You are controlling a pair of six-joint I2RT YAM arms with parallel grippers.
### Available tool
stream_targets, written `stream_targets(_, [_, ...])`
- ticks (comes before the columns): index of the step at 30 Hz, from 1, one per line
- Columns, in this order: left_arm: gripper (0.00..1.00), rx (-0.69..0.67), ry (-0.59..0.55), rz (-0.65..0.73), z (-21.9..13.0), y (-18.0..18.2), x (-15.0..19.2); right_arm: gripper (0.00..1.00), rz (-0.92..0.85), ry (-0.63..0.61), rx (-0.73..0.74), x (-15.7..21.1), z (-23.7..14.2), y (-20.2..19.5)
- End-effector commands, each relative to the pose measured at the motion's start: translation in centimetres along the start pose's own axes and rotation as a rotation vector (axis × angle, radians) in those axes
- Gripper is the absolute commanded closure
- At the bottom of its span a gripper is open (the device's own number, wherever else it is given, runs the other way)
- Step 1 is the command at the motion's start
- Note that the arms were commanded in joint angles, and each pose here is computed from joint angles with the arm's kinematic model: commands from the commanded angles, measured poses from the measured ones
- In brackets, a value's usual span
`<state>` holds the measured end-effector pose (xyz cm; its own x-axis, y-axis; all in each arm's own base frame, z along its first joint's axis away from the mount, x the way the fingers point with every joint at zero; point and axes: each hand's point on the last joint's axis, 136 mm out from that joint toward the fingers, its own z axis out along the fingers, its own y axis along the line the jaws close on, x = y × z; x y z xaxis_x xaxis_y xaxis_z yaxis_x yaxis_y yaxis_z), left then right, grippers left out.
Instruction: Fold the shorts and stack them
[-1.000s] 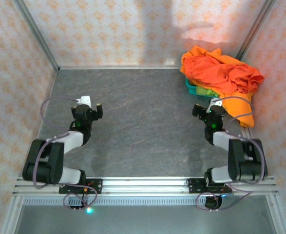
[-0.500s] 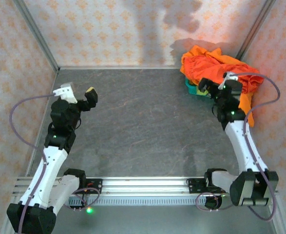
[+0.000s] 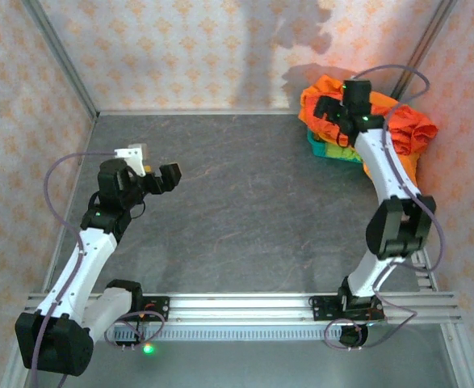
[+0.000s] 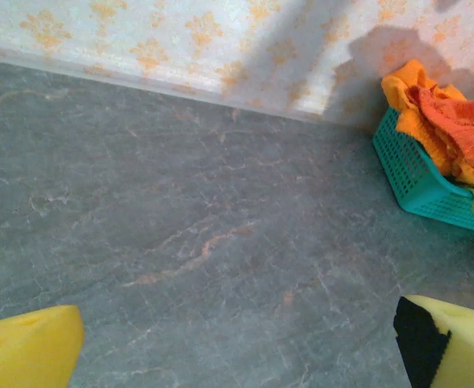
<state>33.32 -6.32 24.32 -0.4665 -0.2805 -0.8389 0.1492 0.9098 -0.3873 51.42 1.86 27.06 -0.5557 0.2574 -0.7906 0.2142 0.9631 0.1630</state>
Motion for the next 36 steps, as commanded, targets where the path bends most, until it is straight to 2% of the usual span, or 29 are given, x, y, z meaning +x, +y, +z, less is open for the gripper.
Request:
stream_targets(1, [0.0,0.034,0.026,0.05,-0.9,-0.8,0.4,0.0,-0.128,0.082,0.15,1.6,1.7,-0.2])
stream_targets(6, [0.0,0.009,0.024,0.075,-1.5,-0.6,0.3,0.04,-0.186,0.176,0.292,3.5,5.3,-1.3])
stream_targets(9, [0.0,-0.002,0.019,0.079,-1.7,-0.5,0.2,0.14,-0.2,0.206,0.349,4.7,6.9,-2.2])
stream_targets(11, [0.0,-0.007,0.019,0.084,-1.8,-0.4,0.1,0.26,-0.195,0.215,0.353,5.1,7.4,-2.2])
stream_targets(14, [0.0,-0.014,0.017,0.089,-2.0,-0.3,0.1,0.5,-0.17,0.195,0.354,4.5,7.0,-2.1])
stream_targets(18, [0.0,-0.021,0.018,0.097,-2.1,-0.3,0.1,0.87,-0.122,0.111,0.32,1.8,4.8,-1.4])
stream_targets(20, [0.0,-0.026,0.014,0.098,-2.2,-0.2,0.0,1.0,-0.095,0.061,0.294,0.1,3.2,-1.0])
stream_targets(30, [0.0,-0.03,0.001,0.103,-2.4,-0.2,-0.1,1.0,0.025,-0.275,0.077,-8.8,-8.8,2.5])
stream_targets(36, [0.0,-0.036,-0.008,0.106,-2.6,-0.1,-0.2,1.0,-0.018,-0.427,-0.109,-12.5,-15.7,6.6])
